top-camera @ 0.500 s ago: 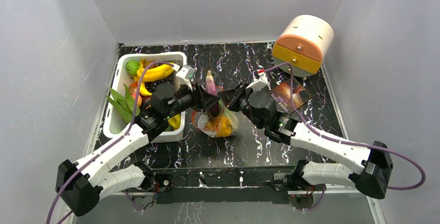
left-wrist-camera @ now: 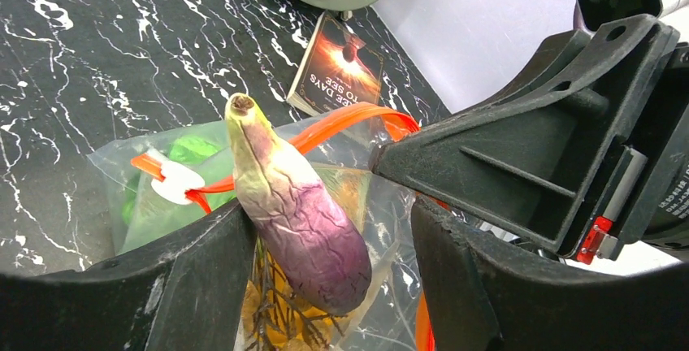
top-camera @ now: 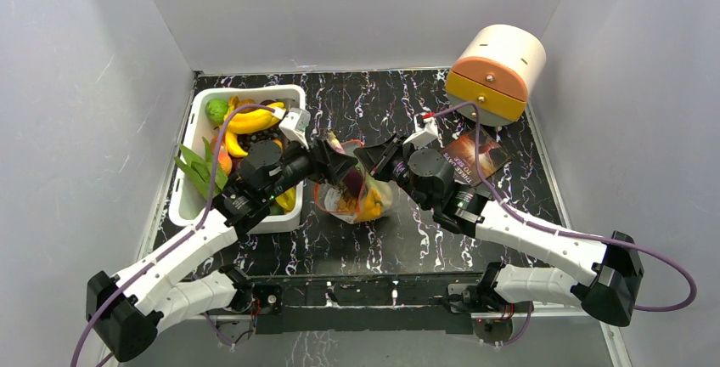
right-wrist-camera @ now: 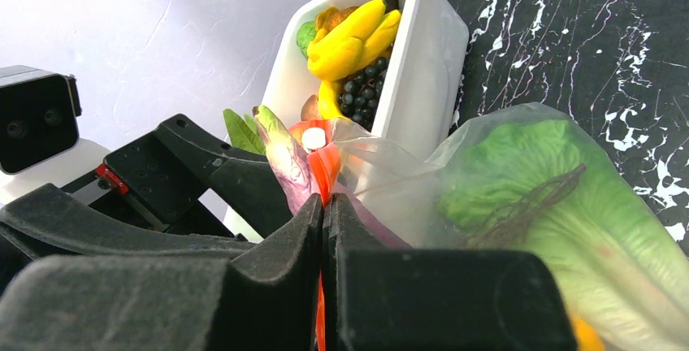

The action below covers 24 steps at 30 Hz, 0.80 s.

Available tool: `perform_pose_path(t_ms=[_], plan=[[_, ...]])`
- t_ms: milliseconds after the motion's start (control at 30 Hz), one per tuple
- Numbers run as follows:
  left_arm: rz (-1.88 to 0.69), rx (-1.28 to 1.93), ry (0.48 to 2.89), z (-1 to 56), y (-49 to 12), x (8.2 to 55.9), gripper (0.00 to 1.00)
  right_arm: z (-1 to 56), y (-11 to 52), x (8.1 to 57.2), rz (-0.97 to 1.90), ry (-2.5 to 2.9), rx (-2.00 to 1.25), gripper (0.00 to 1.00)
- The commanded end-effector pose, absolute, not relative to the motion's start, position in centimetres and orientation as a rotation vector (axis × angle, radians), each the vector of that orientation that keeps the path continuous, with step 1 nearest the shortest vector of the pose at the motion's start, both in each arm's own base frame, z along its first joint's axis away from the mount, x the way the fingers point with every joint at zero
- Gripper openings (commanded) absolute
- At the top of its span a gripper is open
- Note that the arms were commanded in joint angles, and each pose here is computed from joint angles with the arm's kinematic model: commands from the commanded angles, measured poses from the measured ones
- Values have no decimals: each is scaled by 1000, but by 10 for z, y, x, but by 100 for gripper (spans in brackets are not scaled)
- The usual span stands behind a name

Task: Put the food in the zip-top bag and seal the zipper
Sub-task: Place the fake vegetable in the zipper food storage bag.

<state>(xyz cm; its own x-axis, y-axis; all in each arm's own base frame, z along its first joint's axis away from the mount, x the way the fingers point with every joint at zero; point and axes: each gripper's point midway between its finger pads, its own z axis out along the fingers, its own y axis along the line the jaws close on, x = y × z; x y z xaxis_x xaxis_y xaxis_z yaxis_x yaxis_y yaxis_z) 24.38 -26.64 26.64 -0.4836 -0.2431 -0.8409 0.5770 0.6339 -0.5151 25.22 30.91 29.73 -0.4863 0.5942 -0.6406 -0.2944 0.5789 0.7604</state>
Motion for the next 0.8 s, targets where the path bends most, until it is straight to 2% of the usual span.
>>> perform_pose_path(t_ms=[0,400,567,700,767], plan=[[-971,243,1781,295,-257,244,66,349,308,247,1211,1638,271,0],[-859,137,1879,294,-241,253,60,349,307,244,1214,1639,256,0],[-885,154,1896,297,-248,252,37,350,306,243,1224,1637,253,0],[-926,211,1834,308,-255,251,8,351,308,243,1230,1639,256,0],[-958,242,1779,317,-259,248,1,349,308,245,1218,1649,264,0]])
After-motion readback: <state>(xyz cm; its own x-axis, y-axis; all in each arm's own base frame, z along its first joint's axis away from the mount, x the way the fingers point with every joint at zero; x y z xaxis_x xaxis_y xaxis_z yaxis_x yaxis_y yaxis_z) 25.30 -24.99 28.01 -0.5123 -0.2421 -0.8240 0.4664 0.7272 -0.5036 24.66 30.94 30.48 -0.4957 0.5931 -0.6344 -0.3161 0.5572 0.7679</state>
